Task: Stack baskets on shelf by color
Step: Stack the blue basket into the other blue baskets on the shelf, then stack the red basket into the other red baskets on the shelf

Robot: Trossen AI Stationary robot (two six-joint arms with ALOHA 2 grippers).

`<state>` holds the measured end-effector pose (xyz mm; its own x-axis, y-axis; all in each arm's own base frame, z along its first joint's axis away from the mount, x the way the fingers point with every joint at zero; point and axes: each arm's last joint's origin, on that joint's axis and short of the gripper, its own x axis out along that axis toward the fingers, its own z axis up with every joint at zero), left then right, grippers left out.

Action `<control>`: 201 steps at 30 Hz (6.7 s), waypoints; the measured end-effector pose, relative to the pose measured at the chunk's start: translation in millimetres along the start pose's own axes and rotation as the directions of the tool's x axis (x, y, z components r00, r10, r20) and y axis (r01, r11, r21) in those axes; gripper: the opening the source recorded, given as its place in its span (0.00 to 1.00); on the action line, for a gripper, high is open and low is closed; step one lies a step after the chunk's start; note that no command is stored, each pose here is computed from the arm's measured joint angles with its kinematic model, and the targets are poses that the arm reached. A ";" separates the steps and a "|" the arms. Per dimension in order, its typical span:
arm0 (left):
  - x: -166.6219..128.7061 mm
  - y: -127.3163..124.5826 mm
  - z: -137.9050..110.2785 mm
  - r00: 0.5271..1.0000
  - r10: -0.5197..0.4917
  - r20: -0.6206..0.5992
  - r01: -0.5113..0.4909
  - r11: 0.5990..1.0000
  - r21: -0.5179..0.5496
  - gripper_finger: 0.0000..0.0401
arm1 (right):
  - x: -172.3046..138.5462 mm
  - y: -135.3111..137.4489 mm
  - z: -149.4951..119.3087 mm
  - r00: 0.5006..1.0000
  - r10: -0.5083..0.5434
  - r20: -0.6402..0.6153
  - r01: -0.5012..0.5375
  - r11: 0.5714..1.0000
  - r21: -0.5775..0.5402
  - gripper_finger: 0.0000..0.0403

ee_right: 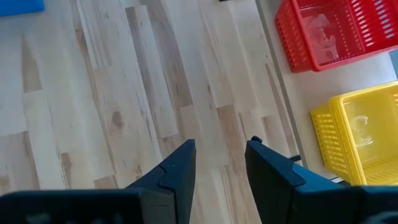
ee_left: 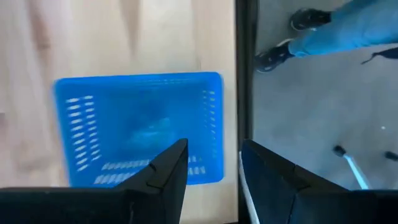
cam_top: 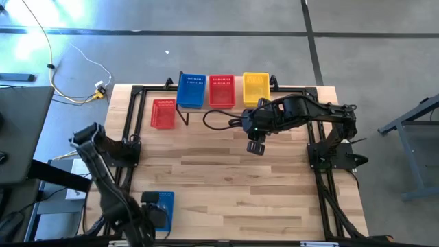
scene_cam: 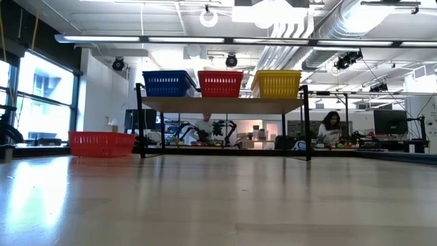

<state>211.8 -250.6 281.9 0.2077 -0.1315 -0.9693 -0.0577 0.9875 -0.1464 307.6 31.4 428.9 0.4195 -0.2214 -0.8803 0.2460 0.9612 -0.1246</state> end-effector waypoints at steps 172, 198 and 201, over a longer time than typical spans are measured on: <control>-174.5 340.5 31.6 0.930 0.357 0.089 -0.327 0.913 -0.244 0.38 | 9.0 -36.3 10.5 0.988 -0.150 0.026 0.137 0.952 0.275 0.31; -55.6 301.4 -41.7 0.896 0.428 0.119 -0.376 0.873 -0.312 0.37 | 17.6 -81.5 14.0 0.980 -0.196 -0.019 0.195 0.955 0.225 0.31; -40.8 299.4 -41.2 0.875 0.469 0.118 -0.423 0.860 -0.285 0.37 | 17.5 -81.2 14.0 0.981 -0.194 -0.018 0.194 0.955 0.225 0.31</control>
<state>145.8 46.9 269.5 0.2695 0.3585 -0.8938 -0.4154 0.8806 0.2280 307.3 -52.9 430.0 0.3475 -0.4010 -0.8476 0.5124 0.8382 -0.1865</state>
